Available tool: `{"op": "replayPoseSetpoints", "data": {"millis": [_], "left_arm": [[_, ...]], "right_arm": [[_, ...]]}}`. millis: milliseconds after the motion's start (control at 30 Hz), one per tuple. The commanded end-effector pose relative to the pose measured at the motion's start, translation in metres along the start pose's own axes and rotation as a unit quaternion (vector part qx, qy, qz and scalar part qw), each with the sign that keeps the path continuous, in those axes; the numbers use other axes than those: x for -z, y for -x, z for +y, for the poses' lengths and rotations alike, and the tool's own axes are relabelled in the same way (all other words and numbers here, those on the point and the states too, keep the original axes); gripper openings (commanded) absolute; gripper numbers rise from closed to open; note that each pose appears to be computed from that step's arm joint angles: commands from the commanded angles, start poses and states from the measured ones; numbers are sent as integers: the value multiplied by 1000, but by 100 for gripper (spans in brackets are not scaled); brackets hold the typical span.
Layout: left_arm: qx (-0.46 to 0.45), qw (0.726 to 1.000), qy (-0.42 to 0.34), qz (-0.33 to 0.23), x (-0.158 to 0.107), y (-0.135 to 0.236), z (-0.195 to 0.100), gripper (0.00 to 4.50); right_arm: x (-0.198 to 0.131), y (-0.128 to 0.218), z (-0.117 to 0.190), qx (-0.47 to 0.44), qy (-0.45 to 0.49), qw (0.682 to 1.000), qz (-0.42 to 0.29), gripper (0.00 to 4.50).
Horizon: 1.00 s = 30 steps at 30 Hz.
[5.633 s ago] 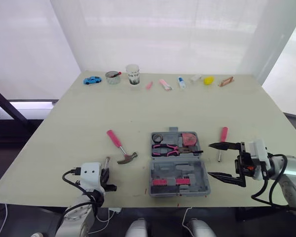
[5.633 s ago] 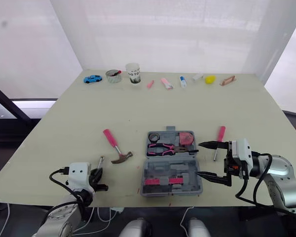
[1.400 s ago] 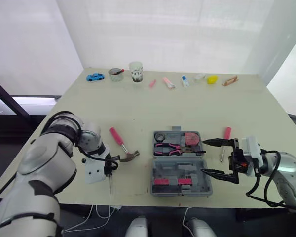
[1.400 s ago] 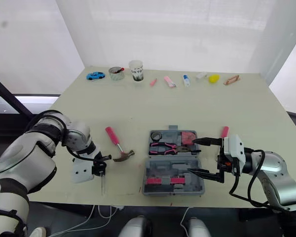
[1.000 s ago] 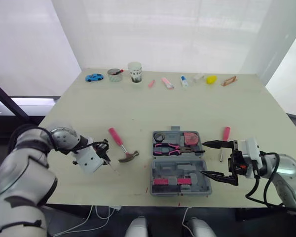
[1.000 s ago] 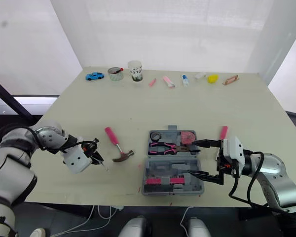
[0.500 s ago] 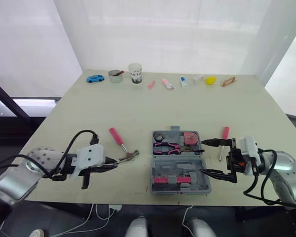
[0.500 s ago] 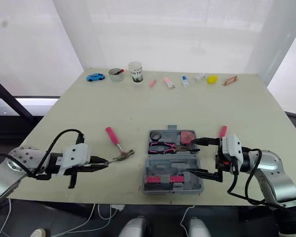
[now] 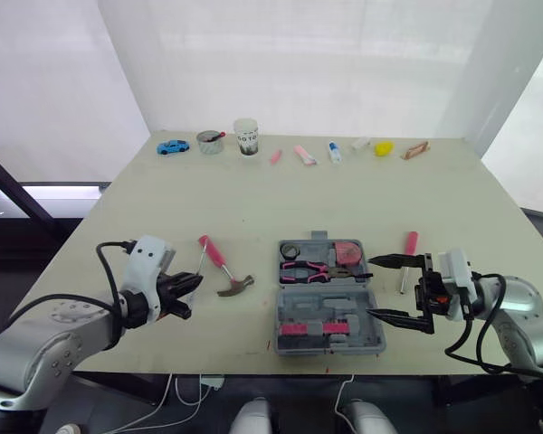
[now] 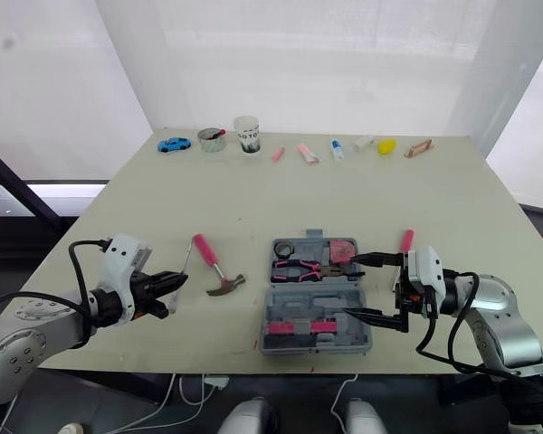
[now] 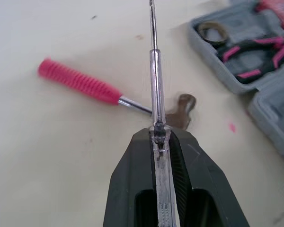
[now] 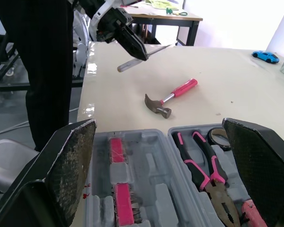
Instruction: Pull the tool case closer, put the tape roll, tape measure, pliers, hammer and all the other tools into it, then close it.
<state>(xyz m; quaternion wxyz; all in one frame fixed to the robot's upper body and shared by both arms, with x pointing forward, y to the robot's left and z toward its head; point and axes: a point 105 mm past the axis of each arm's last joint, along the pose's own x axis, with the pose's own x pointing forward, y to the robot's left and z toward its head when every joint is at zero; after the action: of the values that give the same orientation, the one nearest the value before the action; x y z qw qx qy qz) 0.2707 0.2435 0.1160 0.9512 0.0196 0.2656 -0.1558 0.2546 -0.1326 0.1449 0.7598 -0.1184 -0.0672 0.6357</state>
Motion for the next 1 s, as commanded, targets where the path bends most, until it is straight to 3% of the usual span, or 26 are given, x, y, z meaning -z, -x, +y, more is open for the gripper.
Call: {"op": "replayPoseSetpoints", "data": {"millis": [33, 433, 700, 1000], "left_arm": [[-30, 999, 40, -3, -3, 8, 6, 3], [-64, 984, 114, 122, 45, 5, 19, 3], [-90, 976, 123, 153, 62, -6, 28, 3], [-95, 980, 90, 150, 59, -21, 34, 3]], "right_arm": [[-8, 2, -4, 0, 24, 1000, -7, 450], [-6, 3, -4, -8, 31, 999, 9, 450], [-8, 5, -6, -2, 37, 999, 12, 450], [-9, 3, -5, 1, 38, 999, 10, 450]]}}
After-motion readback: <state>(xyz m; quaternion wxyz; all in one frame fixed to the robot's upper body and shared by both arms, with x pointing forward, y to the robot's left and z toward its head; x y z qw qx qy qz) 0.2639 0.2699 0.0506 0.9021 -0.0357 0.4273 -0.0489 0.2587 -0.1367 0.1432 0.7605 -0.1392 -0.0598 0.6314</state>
